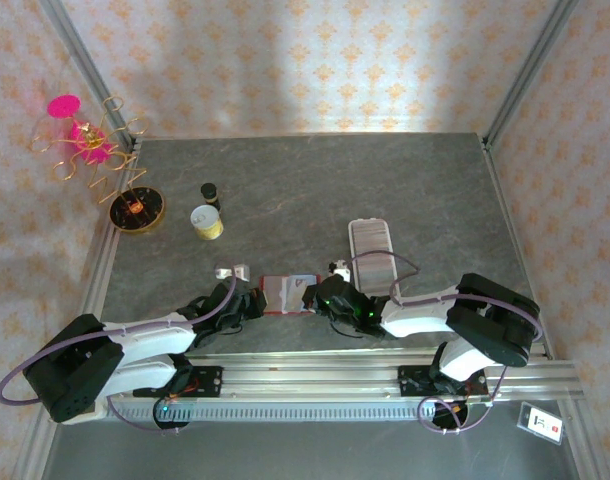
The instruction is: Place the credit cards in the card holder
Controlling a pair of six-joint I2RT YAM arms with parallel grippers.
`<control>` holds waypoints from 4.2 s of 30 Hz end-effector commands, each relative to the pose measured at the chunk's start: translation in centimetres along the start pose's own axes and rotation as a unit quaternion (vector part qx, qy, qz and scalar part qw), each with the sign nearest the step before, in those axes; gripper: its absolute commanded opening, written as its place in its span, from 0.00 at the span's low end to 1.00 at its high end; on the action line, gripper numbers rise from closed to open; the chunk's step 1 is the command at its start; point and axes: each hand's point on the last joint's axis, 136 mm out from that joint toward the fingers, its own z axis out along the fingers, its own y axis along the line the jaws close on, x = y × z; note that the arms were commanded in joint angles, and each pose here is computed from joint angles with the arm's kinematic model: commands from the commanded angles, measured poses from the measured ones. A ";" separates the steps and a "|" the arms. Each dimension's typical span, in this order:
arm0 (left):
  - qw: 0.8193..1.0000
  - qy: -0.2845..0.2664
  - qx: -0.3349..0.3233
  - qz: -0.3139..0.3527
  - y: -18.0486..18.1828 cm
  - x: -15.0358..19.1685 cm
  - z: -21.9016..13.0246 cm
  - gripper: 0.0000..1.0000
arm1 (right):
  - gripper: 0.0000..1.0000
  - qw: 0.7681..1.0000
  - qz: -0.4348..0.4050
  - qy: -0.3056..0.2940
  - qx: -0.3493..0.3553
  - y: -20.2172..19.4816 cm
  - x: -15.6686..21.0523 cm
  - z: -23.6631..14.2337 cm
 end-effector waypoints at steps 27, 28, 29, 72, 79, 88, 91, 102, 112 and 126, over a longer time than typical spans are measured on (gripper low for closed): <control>0.999 0.023 -0.026 -0.003 1.7 1.5 -0.2 0.06 | 0.00 0.997 0.050 0.005 -0.056 1.2 0.5 0.1; 0.999 0.023 -0.026 -0.002 1.7 1.5 -0.2 0.06 | 0.00 0.997 0.052 0.005 -0.056 1.0 0.5 0.1; 0.999 0.023 -0.025 -0.003 1.7 1.5 -0.2 0.06 | 0.00 0.997 0.054 0.004 -0.056 1.0 0.5 0.0; 0.999 0.027 -0.031 0.003 2.0 1.9 -0.2 0.25 | 0.00 0.998 0.047 -0.004 -0.040 -0.4 0.7 1.2; 0.999 0.029 -0.040 0.007 2.4 2.1 -0.1 0.24 | 0.00 0.998 0.045 0.011 -0.051 0.1 1.1 1.1; 0.998 0.033 -0.046 0.010 2.5 2.1 0.1 0.23 | 0.00 0.996 0.028 0.040 -0.072 1.4 2.1 1.5; 0.998 0.035 -0.046 0.010 2.5 2.2 0.1 0.22 | 0.00 0.996 0.024 0.042 -0.069 1.4 2.2 1.8; 0.998 0.042 -0.043 0.008 2.4 2.5 0.1 0.20 | 0.00 0.998 0.025 0.043 -0.044 1.2 2.2 3.2; 0.998 0.044 -0.033 -0.007 2.0 2.7 -0.4 0.20 | 0.00 0.999 0.007 0.040 -0.023 2.0 1.7 4.8; 0.999 0.039 0.013 -0.020 0.0 2.4 -0.8 0.20 | 0.00 0.997 -0.041 0.067 -0.005 2.7 2.3 5.9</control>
